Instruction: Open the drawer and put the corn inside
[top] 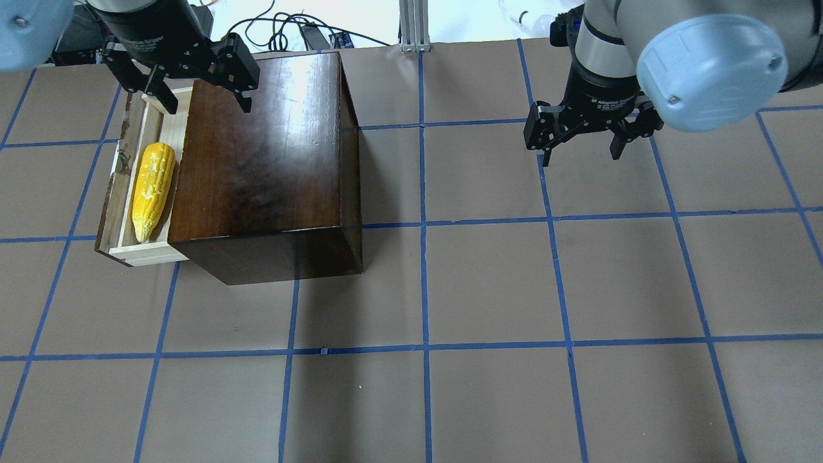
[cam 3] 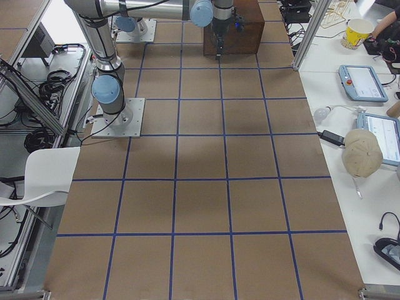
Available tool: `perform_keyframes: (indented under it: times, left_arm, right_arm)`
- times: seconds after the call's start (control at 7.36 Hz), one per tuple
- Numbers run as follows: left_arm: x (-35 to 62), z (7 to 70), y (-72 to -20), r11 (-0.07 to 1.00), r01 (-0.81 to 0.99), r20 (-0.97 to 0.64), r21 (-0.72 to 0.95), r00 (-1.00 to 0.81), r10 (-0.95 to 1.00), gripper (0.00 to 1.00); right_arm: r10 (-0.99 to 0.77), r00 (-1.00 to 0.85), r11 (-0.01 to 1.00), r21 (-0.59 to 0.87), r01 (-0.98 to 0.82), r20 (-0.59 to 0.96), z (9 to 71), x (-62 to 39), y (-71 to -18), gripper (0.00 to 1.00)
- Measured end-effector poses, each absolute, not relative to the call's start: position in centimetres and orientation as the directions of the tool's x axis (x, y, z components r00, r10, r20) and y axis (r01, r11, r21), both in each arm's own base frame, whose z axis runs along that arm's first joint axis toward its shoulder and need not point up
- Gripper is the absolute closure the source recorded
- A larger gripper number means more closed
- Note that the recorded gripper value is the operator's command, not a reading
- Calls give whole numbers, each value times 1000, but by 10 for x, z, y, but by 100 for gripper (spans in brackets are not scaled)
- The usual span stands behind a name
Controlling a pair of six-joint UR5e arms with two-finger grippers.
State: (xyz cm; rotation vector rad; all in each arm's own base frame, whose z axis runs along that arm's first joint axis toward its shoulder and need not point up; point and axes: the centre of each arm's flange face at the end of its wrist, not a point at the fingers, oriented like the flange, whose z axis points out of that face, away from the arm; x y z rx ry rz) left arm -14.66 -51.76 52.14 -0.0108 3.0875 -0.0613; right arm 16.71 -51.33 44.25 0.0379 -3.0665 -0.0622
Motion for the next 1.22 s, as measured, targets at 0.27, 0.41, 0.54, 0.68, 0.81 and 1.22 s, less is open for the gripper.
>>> perform_keyframes:
  times: [0.27,0.41,0.54,0.68,0.81,1.22]
  left_arm:
    - [-144,536,-495,999,-5,-55,-44,-998,-7,0]
    - [-142,538,-491,999,-7,-53,-47,-999,-10,0]
    - [-141,538,-489,999,-9,-54,-46,-998,-12,0]
    - [-139,538,-488,999,-7,-57,-46,-998,-9,0]
    - [-139,539,-489,999,-3,-57,-48,-998,-6,0]
    - [-138,539,-489,999,-1,-58,-50,-998,-4,0]
  right_arm:
    - [-26,-997,999,41,-23,74,443,167,-513,0]
    - [-26,-997,999,41,-23,74,443,167,-513,0]
    - [-26,-997,999,41,-23,74,443,167,-513,0]
    - [-26,-997,999,42,-23,74,442,167,-513,0]
    - [-26,-997,999,43,-23,74,442,167,-513,0]
    - [-26,-997,999,41,-23,74,442,167,-514,0]
